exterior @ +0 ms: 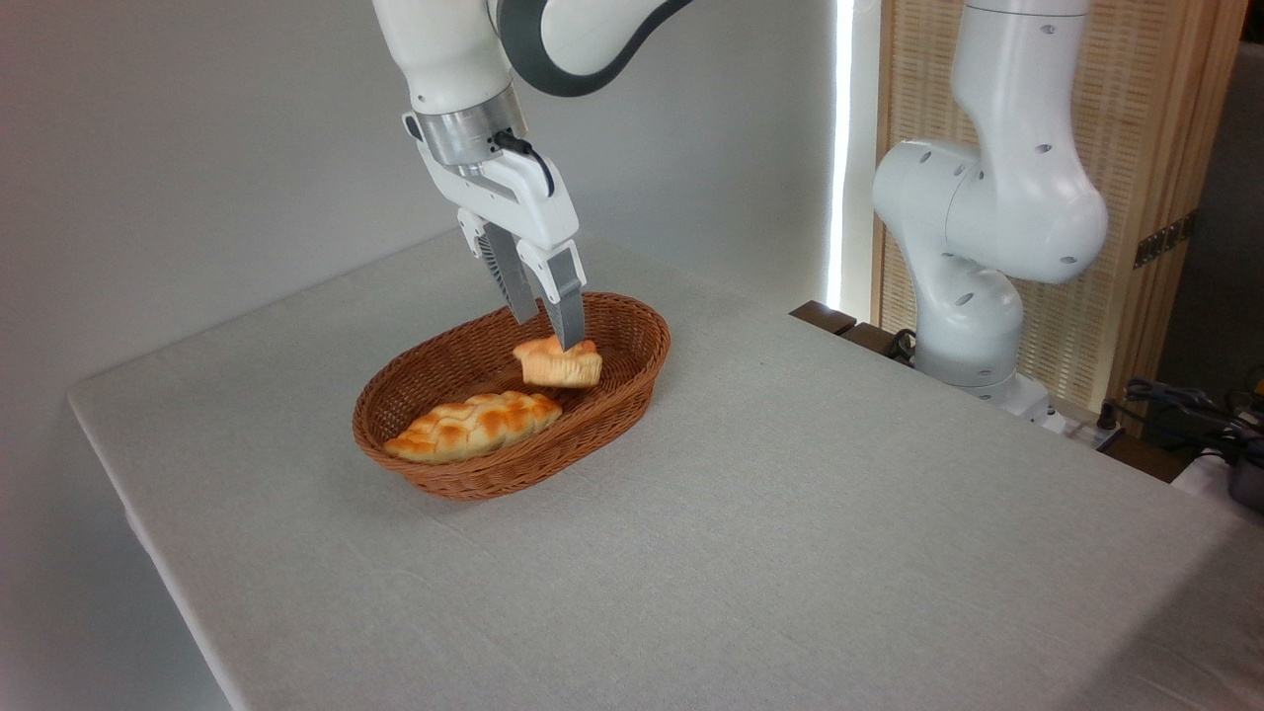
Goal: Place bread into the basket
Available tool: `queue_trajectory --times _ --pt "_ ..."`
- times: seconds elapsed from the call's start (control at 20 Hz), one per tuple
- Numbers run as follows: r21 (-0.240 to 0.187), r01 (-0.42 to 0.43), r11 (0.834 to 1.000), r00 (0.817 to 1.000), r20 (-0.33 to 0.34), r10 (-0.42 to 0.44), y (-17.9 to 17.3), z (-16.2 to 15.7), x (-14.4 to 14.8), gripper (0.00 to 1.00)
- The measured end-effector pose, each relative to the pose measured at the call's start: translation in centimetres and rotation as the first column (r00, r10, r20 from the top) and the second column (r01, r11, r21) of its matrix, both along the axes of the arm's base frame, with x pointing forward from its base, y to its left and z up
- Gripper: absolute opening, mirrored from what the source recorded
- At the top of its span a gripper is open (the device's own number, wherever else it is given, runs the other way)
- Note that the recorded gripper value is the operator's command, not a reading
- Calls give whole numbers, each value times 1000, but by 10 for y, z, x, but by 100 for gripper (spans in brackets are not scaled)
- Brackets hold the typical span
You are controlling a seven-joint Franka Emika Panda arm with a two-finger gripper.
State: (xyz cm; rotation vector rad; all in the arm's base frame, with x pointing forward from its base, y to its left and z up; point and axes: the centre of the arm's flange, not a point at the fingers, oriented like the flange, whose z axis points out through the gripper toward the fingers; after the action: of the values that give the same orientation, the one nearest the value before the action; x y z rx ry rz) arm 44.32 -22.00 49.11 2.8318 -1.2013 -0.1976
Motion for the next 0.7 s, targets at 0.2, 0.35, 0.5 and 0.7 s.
queue_trajectory --times 0.2,0.35,0.5,0.7 --pt "15 -7 1000 1000 24 6 7 12 7 100" --pt "61 -22 998 999 46 19 34 58 29 100" --pt "38 2 999 997 83 -5 81 103 55 100" --pt "8 55 998 989 138 -56 150 133 76 100"
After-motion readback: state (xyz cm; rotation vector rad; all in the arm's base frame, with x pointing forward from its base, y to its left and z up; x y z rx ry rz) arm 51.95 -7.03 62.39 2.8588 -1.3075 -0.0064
